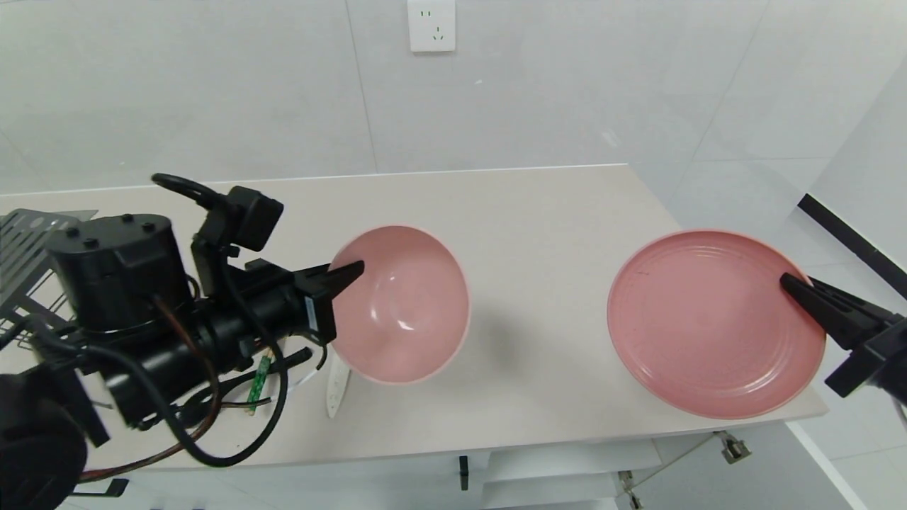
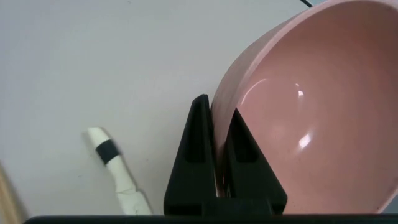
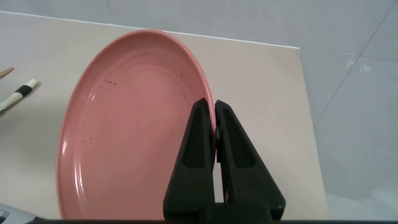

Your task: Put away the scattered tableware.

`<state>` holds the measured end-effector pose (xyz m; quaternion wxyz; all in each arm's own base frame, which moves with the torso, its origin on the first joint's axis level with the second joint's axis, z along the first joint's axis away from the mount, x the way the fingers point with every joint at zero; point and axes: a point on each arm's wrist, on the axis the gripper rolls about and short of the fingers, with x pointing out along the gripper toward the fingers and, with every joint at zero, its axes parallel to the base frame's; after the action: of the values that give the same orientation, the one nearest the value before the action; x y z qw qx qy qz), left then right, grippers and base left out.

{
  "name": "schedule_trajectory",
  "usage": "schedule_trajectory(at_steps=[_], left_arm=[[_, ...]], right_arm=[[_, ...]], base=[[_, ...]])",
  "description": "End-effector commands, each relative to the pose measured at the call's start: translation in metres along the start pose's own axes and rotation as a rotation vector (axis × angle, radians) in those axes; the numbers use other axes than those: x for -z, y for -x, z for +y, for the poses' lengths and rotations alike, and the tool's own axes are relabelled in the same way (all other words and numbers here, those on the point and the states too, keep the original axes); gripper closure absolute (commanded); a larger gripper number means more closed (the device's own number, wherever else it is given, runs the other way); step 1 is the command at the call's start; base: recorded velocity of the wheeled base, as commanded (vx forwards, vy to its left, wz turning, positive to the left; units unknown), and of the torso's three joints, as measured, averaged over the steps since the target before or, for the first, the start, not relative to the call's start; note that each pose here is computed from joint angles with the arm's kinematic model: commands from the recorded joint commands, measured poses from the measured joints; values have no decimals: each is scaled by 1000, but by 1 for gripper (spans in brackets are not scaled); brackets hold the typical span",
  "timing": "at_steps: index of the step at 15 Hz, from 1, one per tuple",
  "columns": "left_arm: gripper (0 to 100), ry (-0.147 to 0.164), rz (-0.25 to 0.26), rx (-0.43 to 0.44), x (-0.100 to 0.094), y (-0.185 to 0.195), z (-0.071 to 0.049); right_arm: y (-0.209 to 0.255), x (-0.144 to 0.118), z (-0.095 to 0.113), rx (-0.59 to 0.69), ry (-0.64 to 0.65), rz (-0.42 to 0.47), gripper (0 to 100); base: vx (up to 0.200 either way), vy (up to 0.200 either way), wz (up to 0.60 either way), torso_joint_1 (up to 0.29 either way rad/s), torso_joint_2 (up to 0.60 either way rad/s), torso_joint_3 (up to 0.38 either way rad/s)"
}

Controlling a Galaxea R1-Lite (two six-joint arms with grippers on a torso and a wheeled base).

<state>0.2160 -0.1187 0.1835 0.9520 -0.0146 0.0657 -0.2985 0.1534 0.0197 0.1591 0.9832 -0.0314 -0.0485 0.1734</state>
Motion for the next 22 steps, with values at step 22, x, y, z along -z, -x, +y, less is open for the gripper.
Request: schedule_trajectory(at_steps=[22], left_arm=[[100, 12, -107, -320, 4, 125, -8]], right_arm=[[-8, -9, 11, -3, -35, -73, 100]], base=[[0, 0, 0, 0, 0, 0]])
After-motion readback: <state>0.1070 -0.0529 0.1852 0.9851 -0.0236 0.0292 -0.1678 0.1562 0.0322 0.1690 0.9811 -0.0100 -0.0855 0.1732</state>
